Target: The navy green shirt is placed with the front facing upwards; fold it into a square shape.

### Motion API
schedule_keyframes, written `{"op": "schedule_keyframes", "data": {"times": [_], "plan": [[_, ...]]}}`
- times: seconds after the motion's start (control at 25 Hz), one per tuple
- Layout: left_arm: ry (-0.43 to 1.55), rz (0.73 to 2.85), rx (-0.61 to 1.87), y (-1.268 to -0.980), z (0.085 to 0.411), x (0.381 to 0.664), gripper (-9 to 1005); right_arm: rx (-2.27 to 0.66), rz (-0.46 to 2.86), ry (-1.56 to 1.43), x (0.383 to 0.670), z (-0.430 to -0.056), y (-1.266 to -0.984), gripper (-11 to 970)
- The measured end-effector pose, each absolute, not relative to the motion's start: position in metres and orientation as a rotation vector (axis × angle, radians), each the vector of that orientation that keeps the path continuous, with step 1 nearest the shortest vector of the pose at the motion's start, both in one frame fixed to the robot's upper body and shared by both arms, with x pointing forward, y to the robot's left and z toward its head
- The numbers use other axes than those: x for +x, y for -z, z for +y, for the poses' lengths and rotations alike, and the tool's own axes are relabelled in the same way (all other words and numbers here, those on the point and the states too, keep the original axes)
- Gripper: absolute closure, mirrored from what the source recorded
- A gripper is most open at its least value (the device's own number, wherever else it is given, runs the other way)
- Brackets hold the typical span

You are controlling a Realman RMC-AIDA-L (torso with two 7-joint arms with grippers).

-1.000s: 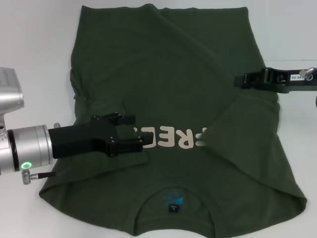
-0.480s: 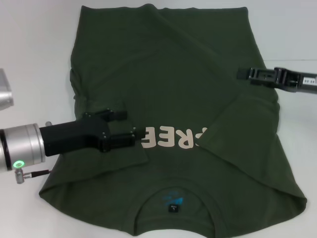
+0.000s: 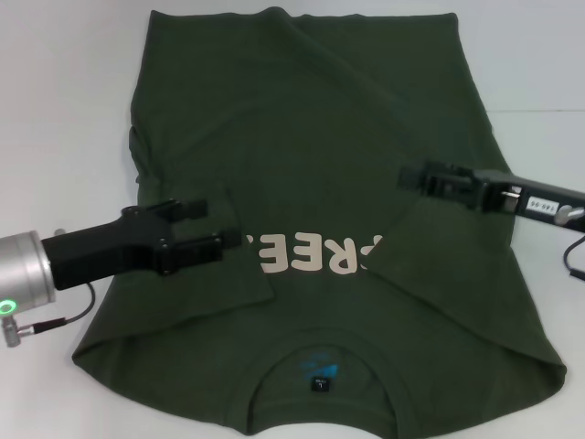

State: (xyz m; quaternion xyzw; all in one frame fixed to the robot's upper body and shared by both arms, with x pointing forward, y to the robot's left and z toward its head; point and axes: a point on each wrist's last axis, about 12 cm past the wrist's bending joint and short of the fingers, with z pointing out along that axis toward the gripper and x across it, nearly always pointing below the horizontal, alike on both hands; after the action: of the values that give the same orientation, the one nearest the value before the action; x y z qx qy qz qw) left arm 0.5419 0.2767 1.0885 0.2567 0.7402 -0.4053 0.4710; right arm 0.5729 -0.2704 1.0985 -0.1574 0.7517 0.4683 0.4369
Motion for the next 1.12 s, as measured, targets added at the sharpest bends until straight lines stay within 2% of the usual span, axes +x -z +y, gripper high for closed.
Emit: {"op": "schedule_keyframes", "data": {"times": [0.2,0.56,1.12], "plan": [[0.980,1.866,0.531,-1.082,0.295,0.529,137,-0.424,1.862,-1.186,0.566,-0.259,-1.087,37],[0.908,1.931,0.350,-1.065,0.330,0.496,137,-0.434,1.866,-1.198,0.565,-0.257,-1.086,44],[0.814,2.132,0.240,-1.052,0.362,0.472,136,-0.436,1.866,-1.235,0.567,-0.249,-1.086,44]]}}
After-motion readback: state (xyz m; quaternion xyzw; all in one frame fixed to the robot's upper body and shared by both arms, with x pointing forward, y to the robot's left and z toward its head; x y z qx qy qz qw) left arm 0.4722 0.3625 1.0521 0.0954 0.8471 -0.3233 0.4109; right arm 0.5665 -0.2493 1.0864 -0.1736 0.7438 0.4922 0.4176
